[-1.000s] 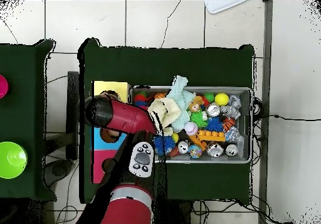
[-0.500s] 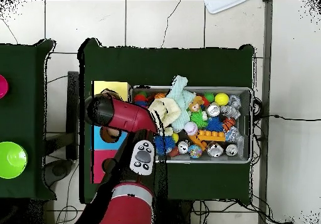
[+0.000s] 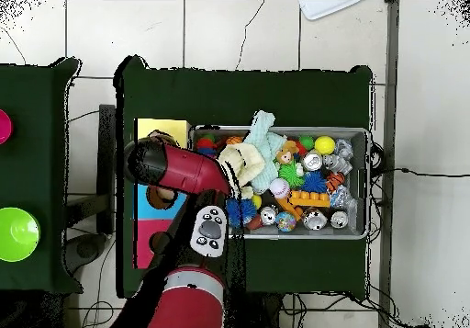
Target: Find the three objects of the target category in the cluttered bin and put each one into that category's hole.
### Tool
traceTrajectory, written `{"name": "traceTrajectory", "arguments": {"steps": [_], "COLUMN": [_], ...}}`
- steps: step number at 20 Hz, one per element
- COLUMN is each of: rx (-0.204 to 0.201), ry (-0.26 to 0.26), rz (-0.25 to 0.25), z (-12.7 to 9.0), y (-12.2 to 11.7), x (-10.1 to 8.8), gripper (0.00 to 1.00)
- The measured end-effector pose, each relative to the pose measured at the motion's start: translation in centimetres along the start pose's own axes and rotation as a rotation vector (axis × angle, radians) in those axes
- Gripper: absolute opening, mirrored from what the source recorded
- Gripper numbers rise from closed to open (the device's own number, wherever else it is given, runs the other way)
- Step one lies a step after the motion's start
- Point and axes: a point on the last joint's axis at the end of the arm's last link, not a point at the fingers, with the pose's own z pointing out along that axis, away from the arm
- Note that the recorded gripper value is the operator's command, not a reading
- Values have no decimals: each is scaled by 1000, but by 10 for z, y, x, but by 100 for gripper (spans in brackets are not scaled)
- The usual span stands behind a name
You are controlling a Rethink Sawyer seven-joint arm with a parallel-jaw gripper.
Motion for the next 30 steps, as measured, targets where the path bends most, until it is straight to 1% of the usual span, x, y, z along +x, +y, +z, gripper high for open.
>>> {"name": "traceTrajectory", "arguments": {"steps": [2, 8, 10, 14, 17, 19, 24, 27, 30], "rx": [3, 13, 17, 13, 8, 0, -13, -14, -4], "ry": [5, 56, 83, 100, 99, 85, 63, 45, 25], "rz": [1, 5, 5, 6, 6, 8, 11, 1, -21], "z": [-3, -28, -46, -65, -75, -88, -102, -112, -118], "y": [-2, -1, 1, 5, 6, 8, 10, 9, 5], "x": [2, 5, 4, 1, -2, -8, -15, -19, -22], "gripper": [0, 0, 0, 0, 0, 0, 0, 0, 0]}}
